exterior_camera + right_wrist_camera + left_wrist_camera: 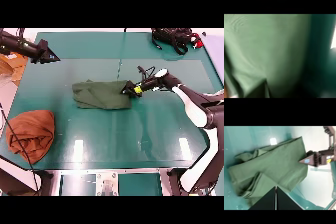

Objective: Fold the shirts.

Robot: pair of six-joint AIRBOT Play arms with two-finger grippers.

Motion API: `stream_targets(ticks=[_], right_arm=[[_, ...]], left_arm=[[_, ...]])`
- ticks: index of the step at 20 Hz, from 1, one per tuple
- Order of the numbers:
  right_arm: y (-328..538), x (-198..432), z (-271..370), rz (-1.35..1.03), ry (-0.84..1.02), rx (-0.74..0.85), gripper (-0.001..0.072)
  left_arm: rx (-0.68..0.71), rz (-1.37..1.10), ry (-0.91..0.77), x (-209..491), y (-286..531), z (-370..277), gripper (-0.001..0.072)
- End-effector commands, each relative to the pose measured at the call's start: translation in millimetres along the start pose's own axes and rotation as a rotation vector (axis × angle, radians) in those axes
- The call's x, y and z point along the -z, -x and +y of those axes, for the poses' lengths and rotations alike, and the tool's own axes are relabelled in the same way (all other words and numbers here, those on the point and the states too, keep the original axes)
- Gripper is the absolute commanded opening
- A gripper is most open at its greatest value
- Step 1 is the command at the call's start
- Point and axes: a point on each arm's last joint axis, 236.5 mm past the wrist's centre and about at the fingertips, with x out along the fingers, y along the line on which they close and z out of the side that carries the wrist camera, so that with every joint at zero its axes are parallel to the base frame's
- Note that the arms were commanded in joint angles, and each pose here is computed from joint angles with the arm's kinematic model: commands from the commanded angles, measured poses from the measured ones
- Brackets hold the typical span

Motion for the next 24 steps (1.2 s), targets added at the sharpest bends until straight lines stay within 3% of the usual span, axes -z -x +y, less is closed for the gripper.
stream_targets(ticks=[1,5,9,16,24], right_arm=[[6,-16,62,-0.047,0.030,-0.143,0.0013],[127,-71,131,-0.246,0.110,-0.227,0.0012],[302,-103,130,-0.562,0.047,-0.238,0.0012],[533,-66,15,-1.003,-0.218,-0.106,0.0012],[606,88,-139,-1.118,-0.848,0.246,0.0011]], left_arm=[[0.002,0.007,-0.001,2,0,-1,0.0019],[0.008,0.038,-0.001,9,0,-2,0.0019],[0.013,0.059,-0.001,14,0,-3,0.0019],[0.013,0.059,0.001,14,0,-3,0.0019],[0.013,0.058,0.003,14,0,-3,0.0020]])
